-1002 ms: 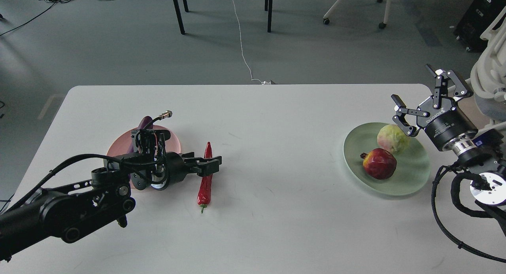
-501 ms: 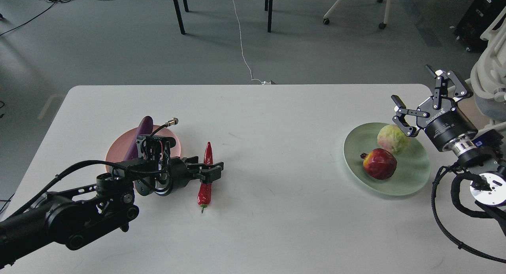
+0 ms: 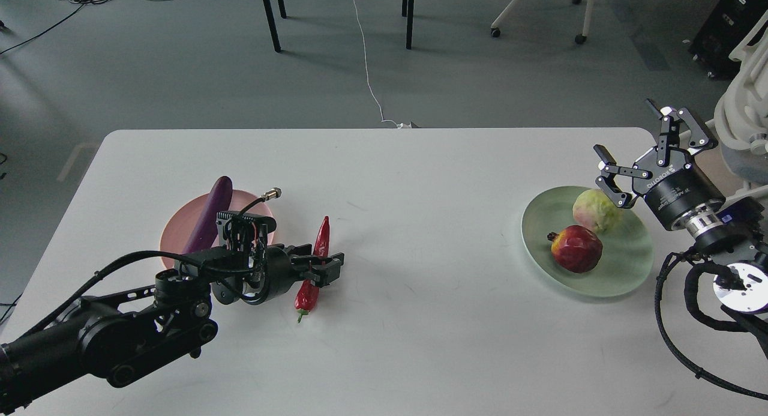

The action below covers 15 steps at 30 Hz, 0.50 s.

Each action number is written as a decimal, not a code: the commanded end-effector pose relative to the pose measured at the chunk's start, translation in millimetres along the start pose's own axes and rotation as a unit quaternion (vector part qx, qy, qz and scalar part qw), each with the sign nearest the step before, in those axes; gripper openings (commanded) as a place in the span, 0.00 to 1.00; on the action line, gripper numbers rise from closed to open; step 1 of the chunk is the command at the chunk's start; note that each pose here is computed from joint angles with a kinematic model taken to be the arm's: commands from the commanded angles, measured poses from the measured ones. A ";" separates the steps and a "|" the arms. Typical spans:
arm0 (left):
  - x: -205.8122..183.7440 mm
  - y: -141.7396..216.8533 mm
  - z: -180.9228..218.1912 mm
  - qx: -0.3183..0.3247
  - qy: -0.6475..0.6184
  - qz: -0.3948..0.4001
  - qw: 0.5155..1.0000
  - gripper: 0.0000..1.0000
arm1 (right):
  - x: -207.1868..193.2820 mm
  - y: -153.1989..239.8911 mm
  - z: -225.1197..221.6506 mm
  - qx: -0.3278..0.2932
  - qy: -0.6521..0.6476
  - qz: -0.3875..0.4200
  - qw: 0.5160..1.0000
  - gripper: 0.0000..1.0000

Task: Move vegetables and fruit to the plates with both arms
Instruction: 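Move the left gripper to the red chili pepper and grasp it, then carry the chili pepper onto the pink plate and release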

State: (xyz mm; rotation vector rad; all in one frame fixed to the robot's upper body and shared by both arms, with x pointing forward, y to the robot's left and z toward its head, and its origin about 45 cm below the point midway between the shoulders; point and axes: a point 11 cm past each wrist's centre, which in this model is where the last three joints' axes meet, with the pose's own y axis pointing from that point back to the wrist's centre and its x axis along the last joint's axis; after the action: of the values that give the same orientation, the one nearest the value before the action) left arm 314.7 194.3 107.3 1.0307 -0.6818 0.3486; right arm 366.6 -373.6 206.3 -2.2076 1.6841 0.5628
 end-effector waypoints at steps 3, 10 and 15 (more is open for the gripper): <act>-0.7 1.1 -1.5 0.002 -0.005 -0.003 1.000 0.20 | -0.3 -0.5 -0.8 0.001 0.000 0.000 1.000 0.98; 3.2 5.6 -1.2 0.003 -0.004 0.002 1.000 0.17 | 0.0 -0.2 -0.8 0.001 0.000 0.000 1.000 0.98; 42.7 28.8 -0.2 -0.006 -0.027 0.029 0.999 0.18 | 2.9 1.1 -5.8 0.004 0.005 0.003 1.000 0.98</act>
State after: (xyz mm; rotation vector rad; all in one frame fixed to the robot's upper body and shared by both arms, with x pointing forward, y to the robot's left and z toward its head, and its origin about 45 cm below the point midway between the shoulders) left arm 319.3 200.1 128.2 1.0220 -0.7135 0.3599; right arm 367.0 -375.2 207.8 -2.2054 1.6866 0.5568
